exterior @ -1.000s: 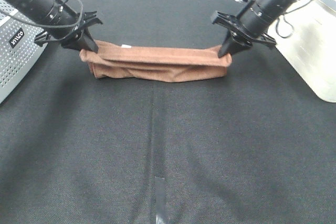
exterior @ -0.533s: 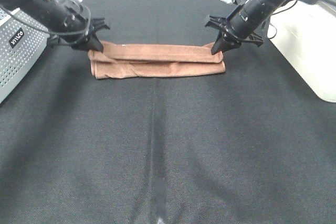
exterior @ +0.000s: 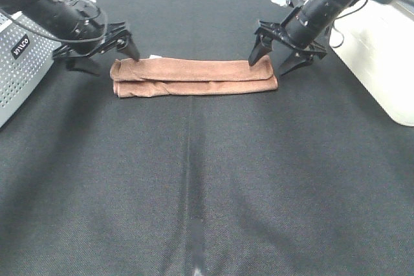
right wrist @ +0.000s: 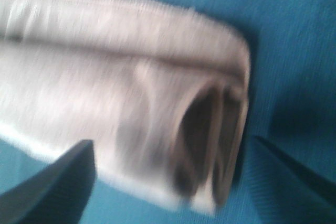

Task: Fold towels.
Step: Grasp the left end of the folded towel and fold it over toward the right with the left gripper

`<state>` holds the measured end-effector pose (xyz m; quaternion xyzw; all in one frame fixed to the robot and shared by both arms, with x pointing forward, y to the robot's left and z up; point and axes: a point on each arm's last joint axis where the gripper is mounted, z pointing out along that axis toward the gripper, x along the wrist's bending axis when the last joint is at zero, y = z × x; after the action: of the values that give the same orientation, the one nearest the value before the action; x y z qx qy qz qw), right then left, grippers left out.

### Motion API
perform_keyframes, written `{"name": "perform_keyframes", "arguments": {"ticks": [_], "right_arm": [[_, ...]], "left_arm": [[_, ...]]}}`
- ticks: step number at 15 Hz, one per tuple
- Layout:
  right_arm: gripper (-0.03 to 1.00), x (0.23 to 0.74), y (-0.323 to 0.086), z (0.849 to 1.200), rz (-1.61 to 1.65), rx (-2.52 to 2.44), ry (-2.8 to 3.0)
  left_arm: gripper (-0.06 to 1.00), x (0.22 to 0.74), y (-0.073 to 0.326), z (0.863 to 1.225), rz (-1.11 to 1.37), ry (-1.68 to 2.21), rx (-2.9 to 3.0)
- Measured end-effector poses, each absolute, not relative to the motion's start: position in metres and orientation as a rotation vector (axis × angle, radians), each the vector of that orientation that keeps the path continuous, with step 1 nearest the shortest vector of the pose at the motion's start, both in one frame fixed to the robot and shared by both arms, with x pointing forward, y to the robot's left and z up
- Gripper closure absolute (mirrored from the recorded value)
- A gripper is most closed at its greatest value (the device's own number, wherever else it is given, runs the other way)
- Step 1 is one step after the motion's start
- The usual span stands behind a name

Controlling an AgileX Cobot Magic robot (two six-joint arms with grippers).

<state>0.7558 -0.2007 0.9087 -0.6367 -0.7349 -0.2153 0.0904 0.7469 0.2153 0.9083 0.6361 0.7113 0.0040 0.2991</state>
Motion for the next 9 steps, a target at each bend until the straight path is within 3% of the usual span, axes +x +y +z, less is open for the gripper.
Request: {"name": "perform_keyframes", "arguments": {"ticks": [6, 8, 9], "right_arm": [[0.2, 0.753, -0.202, 0.919, -0.626, -1.882, -2.203], [0.2, 0.753, -0.202, 0.919, -0.626, -1.884, -2.206], [0.2, 0.754, -0.202, 0.919, -0.633, -1.889, -2.209]], "left_arm": [[0.06, 0.749, 0.211, 0.888, -0.009, 1.948, 1.63], [0.13, 0.749, 0.197, 0.879, -0.019, 1.937, 1.632], [0.22, 0.748, 0.191, 0.876, -0.03, 1.934, 1.627]]}}
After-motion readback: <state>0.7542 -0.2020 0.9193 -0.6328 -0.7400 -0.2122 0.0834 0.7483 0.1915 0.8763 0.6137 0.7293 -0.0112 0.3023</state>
